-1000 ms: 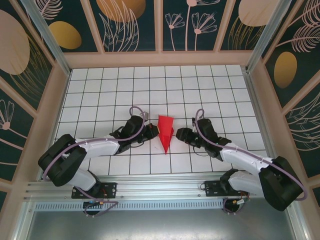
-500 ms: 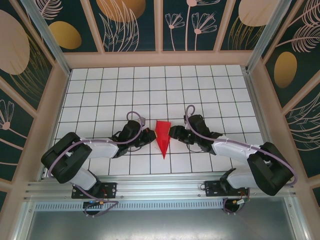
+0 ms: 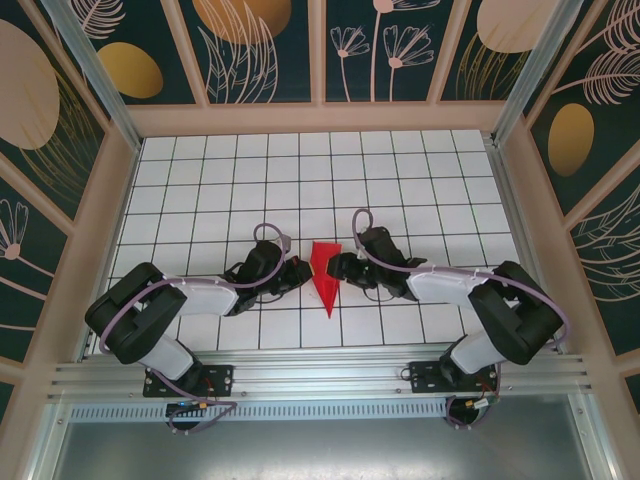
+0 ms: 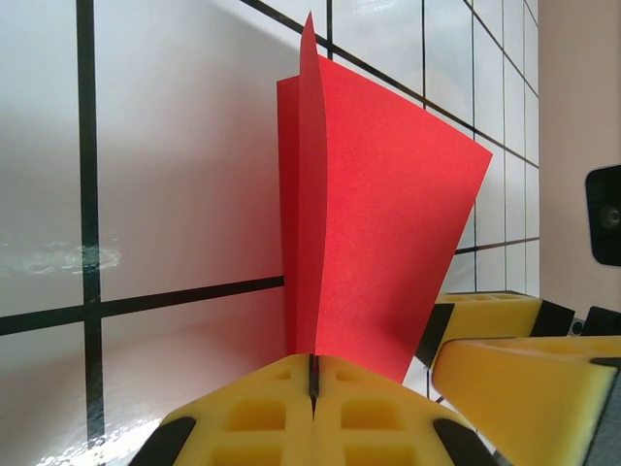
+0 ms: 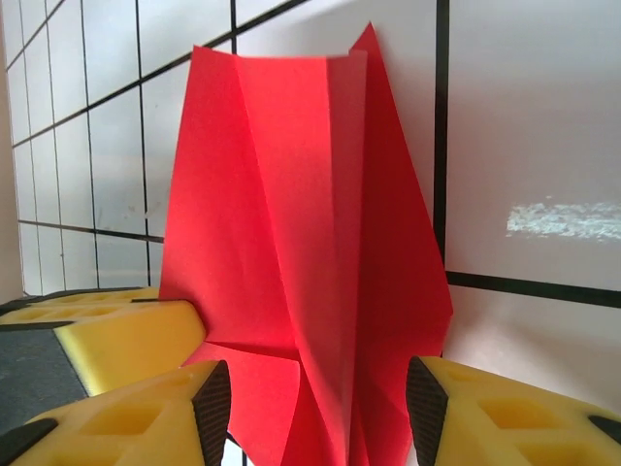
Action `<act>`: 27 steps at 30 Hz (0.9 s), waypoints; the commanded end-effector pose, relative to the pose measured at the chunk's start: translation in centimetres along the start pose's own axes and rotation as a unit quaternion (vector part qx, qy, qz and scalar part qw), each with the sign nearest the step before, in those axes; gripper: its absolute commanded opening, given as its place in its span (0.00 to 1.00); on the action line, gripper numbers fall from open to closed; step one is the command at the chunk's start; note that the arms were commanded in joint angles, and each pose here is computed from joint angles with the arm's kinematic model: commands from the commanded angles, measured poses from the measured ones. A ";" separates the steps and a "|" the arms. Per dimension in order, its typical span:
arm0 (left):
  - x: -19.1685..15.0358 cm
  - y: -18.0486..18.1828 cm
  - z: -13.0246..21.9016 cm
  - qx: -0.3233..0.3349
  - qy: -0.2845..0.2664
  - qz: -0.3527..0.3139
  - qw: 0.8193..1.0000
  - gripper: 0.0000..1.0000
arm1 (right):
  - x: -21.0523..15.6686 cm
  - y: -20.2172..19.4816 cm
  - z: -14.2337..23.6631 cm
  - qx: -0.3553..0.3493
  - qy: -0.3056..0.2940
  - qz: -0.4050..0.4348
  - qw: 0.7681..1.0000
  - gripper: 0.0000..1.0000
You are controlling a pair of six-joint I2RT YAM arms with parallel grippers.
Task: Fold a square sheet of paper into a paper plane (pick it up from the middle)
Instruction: Move a paper plane to the center of the table.
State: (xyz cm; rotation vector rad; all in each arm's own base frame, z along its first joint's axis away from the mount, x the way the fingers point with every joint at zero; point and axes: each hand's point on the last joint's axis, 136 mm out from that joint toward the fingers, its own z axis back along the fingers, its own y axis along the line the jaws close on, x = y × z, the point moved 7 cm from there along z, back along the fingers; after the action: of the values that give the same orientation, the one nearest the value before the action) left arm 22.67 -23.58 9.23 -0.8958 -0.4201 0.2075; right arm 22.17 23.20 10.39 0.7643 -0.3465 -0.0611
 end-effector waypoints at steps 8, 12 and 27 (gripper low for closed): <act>0.0 0.1 -0.2 -0.003 0.004 0.005 1.000 0.01 | -0.7 1.9 -0.9 0.034 0.022 0.030 0.999 0.54; 0.1 0.1 -0.4 -0.003 0.004 0.005 1.000 0.01 | -1.3 2.1 -1.1 0.038 0.034 0.035 0.998 0.54; 0.1 0.0 -0.4 -0.004 0.005 0.005 1.000 0.01 | -2.3 1.8 -2.2 -0.046 0.031 0.053 0.997 0.44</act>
State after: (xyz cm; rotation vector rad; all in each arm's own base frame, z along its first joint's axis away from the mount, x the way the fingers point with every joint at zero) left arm 22.65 -23.57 8.84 -0.8862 -0.4115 0.2096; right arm 20.22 26.15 9.64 0.7159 -0.3018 0.0349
